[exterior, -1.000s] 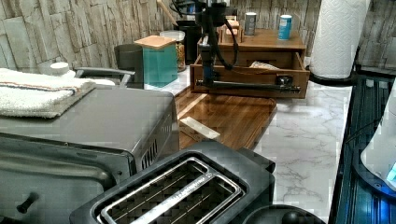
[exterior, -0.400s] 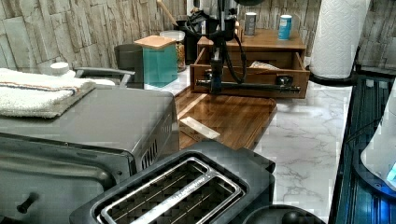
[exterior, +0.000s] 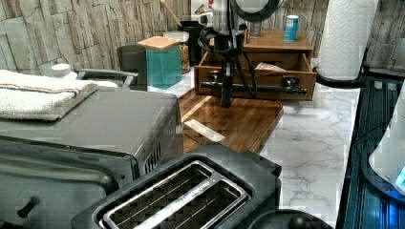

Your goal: Close the drawer.

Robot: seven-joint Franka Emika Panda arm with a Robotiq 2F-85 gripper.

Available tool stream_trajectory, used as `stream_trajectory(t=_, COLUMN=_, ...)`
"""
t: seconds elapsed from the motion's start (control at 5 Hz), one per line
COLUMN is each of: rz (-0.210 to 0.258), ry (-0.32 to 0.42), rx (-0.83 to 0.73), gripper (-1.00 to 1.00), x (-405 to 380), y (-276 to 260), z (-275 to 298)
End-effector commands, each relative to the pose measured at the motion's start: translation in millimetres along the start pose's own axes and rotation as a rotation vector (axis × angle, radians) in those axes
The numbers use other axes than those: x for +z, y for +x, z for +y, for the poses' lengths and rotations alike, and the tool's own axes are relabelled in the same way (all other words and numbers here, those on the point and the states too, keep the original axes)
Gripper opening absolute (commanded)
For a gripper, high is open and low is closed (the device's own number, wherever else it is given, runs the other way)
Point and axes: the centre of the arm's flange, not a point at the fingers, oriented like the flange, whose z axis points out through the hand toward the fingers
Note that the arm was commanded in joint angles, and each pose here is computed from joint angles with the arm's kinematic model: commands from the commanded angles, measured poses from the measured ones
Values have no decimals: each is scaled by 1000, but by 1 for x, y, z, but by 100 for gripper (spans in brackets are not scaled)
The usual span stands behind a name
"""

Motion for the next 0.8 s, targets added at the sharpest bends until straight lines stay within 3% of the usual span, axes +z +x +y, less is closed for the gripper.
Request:
stream_trajectory(t=0.2, rz=-20, ry=22, rx=93, gripper=-100, x=-3, y=-55, z=51)
stream_trajectory(t=0.4, rz=-31, ry=23, rx=109, gripper=-100, x=-22, y=-55, z=57)
stream_trajectory(t=0.8, rz=-5, ry=22, rx=52, gripper=-100, x=-20, y=-55, z=102)
